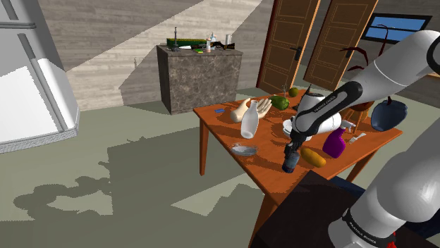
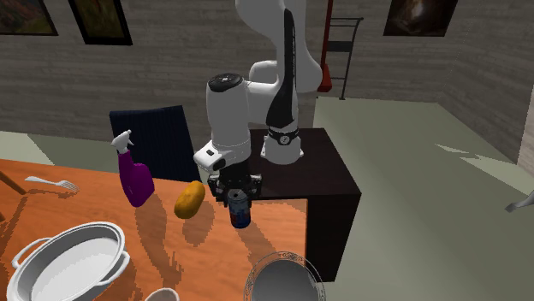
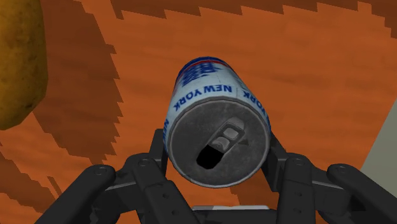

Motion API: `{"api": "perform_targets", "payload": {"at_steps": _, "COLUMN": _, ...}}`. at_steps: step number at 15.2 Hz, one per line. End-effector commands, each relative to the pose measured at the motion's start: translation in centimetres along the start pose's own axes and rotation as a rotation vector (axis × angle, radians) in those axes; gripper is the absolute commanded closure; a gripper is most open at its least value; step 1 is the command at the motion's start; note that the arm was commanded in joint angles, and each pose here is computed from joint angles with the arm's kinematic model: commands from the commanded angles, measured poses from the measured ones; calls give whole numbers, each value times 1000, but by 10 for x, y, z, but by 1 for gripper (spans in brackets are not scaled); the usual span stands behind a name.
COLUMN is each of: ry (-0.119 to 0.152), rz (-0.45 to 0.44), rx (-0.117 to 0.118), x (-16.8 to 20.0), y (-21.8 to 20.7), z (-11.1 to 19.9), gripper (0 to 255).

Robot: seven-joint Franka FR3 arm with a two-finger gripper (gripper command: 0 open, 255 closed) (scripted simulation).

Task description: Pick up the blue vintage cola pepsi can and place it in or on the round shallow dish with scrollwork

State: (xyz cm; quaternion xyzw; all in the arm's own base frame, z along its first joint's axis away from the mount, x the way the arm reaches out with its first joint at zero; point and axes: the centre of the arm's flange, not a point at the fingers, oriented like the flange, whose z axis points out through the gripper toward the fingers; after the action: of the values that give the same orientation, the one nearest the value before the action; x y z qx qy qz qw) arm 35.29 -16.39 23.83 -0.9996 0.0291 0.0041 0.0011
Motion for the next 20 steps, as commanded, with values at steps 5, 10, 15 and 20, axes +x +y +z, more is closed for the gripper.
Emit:
{"api": "perform_targets", "payload": {"at_steps": 5, "ry": 0, "rz": 1, "rx": 0, "x": 0, "y": 0, "z": -26, "gripper": 255}}
{"api": "perform_targets", "payload": {"at_steps": 10, "ry": 0, "rz": 1, "rx": 0, "x": -1, "y": 0, "z": -53, "gripper": 255}}
{"api": "perform_targets", "payload": {"at_steps": 15, "ry": 0, "rz": 1, "rx": 0, "x": -1, "y": 0, "z": -79, "gripper": 255}}
{"api": "perform_targets", "payload": {"at_steps": 20, "ry": 0, "rz": 1, "rx": 0, "x": -1, "y": 0, "z": -105, "gripper": 255}}
